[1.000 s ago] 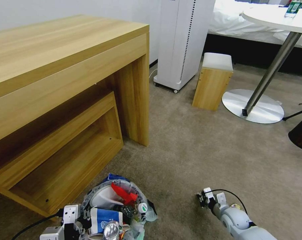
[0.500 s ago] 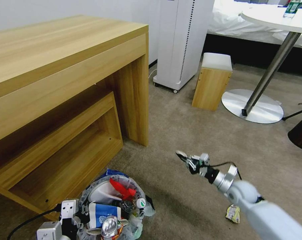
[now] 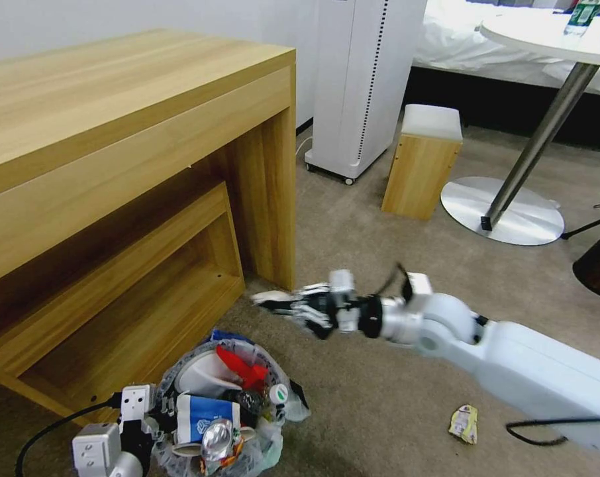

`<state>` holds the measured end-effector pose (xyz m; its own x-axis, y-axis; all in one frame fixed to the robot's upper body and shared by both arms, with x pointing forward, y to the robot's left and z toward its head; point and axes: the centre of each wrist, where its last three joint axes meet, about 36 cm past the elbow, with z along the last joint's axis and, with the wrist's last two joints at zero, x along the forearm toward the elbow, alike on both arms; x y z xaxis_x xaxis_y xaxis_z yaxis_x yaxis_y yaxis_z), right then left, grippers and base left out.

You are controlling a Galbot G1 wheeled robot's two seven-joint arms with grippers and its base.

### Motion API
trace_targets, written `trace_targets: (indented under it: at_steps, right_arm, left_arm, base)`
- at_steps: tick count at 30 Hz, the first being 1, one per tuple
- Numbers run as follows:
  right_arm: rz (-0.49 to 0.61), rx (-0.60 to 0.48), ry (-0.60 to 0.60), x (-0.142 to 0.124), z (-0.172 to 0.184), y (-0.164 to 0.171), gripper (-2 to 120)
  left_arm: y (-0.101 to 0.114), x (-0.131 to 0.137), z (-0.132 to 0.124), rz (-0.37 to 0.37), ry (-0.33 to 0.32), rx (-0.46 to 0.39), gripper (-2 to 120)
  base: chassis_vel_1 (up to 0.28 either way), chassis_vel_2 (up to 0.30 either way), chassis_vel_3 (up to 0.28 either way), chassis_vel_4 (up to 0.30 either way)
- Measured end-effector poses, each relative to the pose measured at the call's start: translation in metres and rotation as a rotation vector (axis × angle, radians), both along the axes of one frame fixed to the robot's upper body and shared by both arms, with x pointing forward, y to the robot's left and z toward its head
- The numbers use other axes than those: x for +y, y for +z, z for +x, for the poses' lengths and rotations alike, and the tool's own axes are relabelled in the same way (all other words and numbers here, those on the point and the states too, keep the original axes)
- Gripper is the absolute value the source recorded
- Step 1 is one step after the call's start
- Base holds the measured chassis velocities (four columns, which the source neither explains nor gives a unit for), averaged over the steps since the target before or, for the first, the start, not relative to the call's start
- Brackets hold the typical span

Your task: Pick up the trash bin and place the garbage on the floor into it.

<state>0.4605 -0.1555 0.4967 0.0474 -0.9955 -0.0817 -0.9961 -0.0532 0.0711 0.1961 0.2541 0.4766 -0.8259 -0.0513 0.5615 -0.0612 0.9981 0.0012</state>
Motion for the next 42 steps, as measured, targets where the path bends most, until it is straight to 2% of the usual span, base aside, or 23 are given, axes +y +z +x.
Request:
trace_targets:
  at_steps: [3,11,20,27,29,30,33,34,42]
  right_arm:
    - [-0.043,0.05,0.035,0.024,-0.007,-0.013,0]
    - [-0.086,0.114,0.06,0.045,-0.021,-0.038,0]
    - [-0.12,0.145,0.071,0.052,-0.028,-0.055,0]
    - [-0.133,0.134,0.103,0.047,-0.031,-0.063,1]
    - [-0.138,0.13,0.108,0.043,-0.033,-0.064,13]
    - [-0.138,0.13,0.108,0.043,-0.033,-0.064,13]
    - [-0.141,0.111,0.141,0.036,-0.03,-0.064,25]
    - [-0.141,0.111,0.141,0.036,-0.03,-0.064,25]
    - [-0.131,0.089,0.121,0.037,-0.025,-0.058,59]
  left_arm:
    - [-0.002,-0.001,0.001,-0.003,0.006,0.002,0]
    - [-0.004,0.001,0.001,0.003,0.007,-0.001,0]
    - [0.001,0.003,0.002,0.002,0.019,-0.01,0]
    - [-0.005,-0.003,-0.005,0.017,0.015,-0.005,0]
    - [-0.008,-0.006,-0.008,0.016,0.014,-0.002,0]
    - [-0.008,-0.006,-0.008,0.016,0.014,-0.002,0]
    - [-0.007,-0.003,-0.01,0.028,0.011,-0.008,0]
    - [-0.007,-0.003,-0.01,0.028,0.011,-0.008,0]
    - [-0.001,-0.001,-0.01,0.04,0.012,-0.02,0]
  base:
    - [0.0,0.0,0.0,0.0]
    - [0.0,0.0,0.0,0.0]
    - [0.0,0.0,0.0,0.0]
    - [0.0,0.0,0.0,0.0]
    - [0.0,0.0,0.0,0.0]
    - [0.0,0.0,0.0,0.0]
    - [0.0,0.0,0.0,0.0]
    - [0.0,0.0,0.0,0.0]
    - [0.0,0.0,0.0,0.0]
